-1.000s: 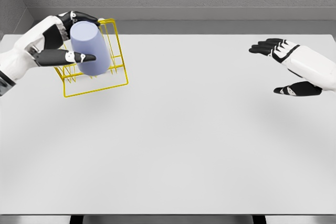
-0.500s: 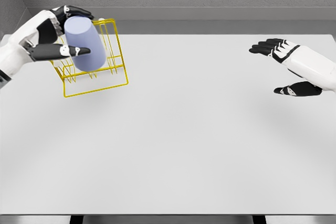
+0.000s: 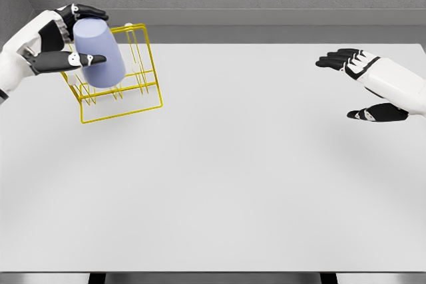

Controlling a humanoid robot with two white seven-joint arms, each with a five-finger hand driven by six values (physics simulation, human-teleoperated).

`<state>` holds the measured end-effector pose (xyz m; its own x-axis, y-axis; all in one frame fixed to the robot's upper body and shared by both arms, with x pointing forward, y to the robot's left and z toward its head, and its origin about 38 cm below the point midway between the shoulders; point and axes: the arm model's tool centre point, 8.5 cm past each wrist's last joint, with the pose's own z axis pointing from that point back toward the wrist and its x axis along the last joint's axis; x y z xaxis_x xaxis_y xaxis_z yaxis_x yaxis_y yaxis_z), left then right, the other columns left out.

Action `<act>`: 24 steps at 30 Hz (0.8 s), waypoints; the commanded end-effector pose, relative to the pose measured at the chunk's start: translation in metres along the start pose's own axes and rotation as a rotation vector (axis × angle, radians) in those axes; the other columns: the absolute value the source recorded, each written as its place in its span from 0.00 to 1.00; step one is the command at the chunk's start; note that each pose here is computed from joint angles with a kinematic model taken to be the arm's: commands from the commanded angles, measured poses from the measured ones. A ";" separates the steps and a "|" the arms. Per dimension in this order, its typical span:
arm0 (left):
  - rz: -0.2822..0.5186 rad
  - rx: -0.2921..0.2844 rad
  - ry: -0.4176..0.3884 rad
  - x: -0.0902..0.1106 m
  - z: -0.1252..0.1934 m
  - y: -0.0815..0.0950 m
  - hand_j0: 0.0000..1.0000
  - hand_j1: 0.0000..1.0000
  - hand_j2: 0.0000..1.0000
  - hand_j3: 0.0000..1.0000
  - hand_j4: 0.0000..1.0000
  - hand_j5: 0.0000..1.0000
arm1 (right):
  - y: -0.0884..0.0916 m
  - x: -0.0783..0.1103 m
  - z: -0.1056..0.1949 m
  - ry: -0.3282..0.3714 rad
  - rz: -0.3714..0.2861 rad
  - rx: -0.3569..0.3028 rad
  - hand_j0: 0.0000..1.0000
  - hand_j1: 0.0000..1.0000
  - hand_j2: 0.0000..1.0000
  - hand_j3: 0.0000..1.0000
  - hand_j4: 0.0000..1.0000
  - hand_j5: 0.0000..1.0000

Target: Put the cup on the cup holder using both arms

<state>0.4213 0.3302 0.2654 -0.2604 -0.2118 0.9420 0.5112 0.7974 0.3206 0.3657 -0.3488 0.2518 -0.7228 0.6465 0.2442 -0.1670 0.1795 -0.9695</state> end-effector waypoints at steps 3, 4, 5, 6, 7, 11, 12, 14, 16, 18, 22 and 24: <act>0.005 0.012 0.010 -0.004 0.001 0.004 0.68 0.68 0.68 0.68 0.68 0.68 | -0.001 0.000 0.000 0.000 -0.006 -0.005 1.00 1.00 1.00 1.00 1.00 1.00; 0.005 0.013 0.011 -0.004 0.001 0.004 0.68 0.68 0.68 0.68 0.68 0.68 | -0.001 0.000 0.000 0.000 -0.006 -0.005 1.00 1.00 1.00 1.00 1.00 1.00; 0.006 0.015 0.012 -0.005 0.001 0.004 0.68 0.68 0.68 0.68 0.68 0.68 | -0.001 0.000 0.000 0.000 -0.006 -0.005 1.00 1.00 1.00 1.00 1.00 1.00; 0.007 0.017 0.014 -0.006 0.001 0.005 0.68 0.68 0.68 0.68 0.68 0.68 | -0.001 0.000 0.000 0.000 -0.006 -0.005 1.00 1.00 1.00 1.00 1.00 1.00; 0.009 0.017 0.014 -0.006 0.001 0.005 0.68 0.68 0.68 0.68 0.68 0.68 | -0.001 0.000 0.000 0.000 -0.006 -0.005 1.00 1.00 1.00 1.00 1.00 1.00; 0.009 0.016 0.013 -0.006 0.001 0.004 0.68 0.68 0.68 0.68 0.68 0.68 | -0.001 0.000 0.000 0.000 -0.006 -0.005 1.00 1.00 1.00 1.00 1.00 1.00; 0.010 0.017 0.015 -0.007 0.001 0.005 0.68 0.68 0.68 0.68 0.68 0.68 | -0.001 0.000 0.000 0.000 -0.006 -0.005 1.00 1.00 1.00 1.00 1.00 1.00; 0.011 0.016 0.015 -0.007 0.001 0.004 0.69 0.69 0.69 0.69 0.69 0.69 | -0.001 0.000 0.000 0.000 -0.006 -0.005 1.00 1.00 1.00 1.00 1.00 1.00; 0.011 0.017 0.016 -0.007 0.001 0.004 0.69 0.69 0.69 0.69 0.69 0.69 | -0.001 0.000 0.000 0.000 -0.006 -0.005 1.00 1.00 1.00 1.00 1.00 1.00; 0.013 0.016 0.011 -0.006 0.000 0.004 0.69 0.69 0.69 0.69 0.69 0.69 | -0.001 0.000 0.000 0.000 -0.006 -0.005 1.00 1.00 1.00 1.00 1.00 1.00; 0.012 0.020 0.015 -0.007 0.001 0.005 0.69 0.69 0.69 0.69 0.69 0.69 | -0.001 0.000 0.000 0.001 -0.007 -0.005 1.00 1.00 1.00 1.00 1.00 1.00; 0.013 0.019 0.014 -0.008 0.000 0.005 0.71 0.71 0.71 0.71 0.71 0.71 | -0.001 0.000 0.000 0.001 -0.007 -0.005 1.00 1.00 1.00 1.00 1.00 1.00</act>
<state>0.4252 0.3352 0.2595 -0.2435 -0.2120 0.9464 0.4992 0.8093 0.3097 0.3659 -0.3492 0.2517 -0.7218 0.6474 0.2447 -0.1672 0.1800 -0.9694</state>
